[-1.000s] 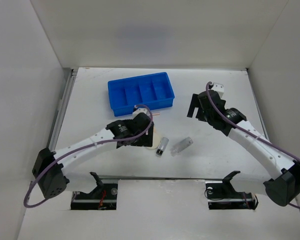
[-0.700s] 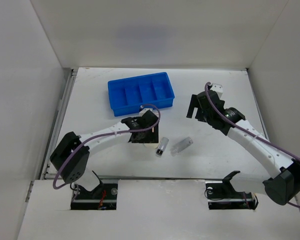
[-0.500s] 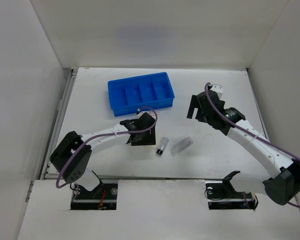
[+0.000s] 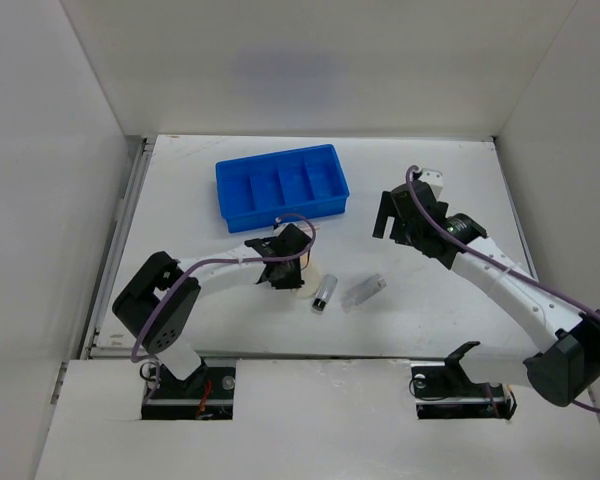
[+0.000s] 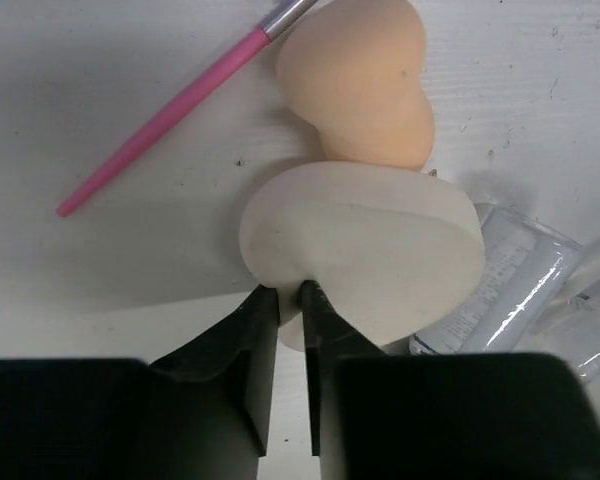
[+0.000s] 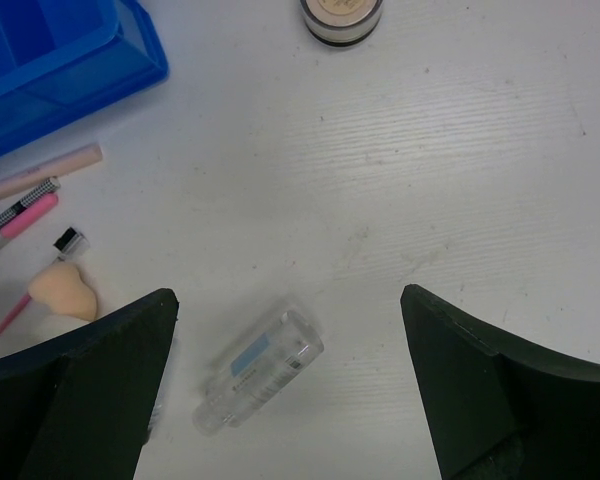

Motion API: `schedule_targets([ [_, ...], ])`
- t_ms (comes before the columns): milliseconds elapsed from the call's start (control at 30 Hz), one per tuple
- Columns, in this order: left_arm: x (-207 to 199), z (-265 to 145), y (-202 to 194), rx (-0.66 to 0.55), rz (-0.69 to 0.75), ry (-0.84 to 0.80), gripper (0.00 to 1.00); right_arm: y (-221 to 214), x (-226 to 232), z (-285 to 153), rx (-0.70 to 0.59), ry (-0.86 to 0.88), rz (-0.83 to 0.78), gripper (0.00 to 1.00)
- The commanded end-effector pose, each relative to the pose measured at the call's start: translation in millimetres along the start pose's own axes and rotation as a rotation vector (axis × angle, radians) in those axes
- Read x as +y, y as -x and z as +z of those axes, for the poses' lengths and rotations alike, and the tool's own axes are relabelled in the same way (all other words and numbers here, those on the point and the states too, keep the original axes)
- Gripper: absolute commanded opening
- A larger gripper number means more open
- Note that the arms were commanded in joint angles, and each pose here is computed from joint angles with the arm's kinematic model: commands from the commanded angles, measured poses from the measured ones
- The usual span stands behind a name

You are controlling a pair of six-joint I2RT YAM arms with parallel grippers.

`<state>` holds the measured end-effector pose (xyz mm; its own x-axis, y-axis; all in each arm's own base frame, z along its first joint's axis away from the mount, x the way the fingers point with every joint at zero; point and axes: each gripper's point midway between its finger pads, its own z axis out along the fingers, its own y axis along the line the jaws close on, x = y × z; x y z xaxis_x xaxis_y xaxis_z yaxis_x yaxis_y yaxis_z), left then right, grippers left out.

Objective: Organize the makeup

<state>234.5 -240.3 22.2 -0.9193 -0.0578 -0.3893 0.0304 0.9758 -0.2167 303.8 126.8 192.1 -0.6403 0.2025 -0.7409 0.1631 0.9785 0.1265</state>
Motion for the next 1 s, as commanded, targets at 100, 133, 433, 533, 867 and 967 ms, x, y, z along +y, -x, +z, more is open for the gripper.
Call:
schedule_targets([
  [100,15,-34,19,-0.072,0.034,0.076,0.0,16,4,-6,-0.043,0.005,0.028,1.0],
  [133,13,-49,27,-0.104,0.038,0.059,0.0,16,4,-6,-0.043,0.005,0.028,1.0],
  [433,30,-158,78,-0.292,0.152,0.11,0.0,15,5,-1,-0.036,0.0,0.024,1.0],
  [533,43,-180,120,-0.369,0.113,0.165,0.0,16,7,0,-0.036,0.001,0.024,1.0],
  [867,99,-119,237,-0.281,-0.19,0.267,0.0,17,5,5,-0.031,-0.027,-0.003,1.0],
  [967,107,-94,261,-0.235,-0.23,0.304,0.0,18,7,6,-0.03,-0.028,-0.004,1.0],
])
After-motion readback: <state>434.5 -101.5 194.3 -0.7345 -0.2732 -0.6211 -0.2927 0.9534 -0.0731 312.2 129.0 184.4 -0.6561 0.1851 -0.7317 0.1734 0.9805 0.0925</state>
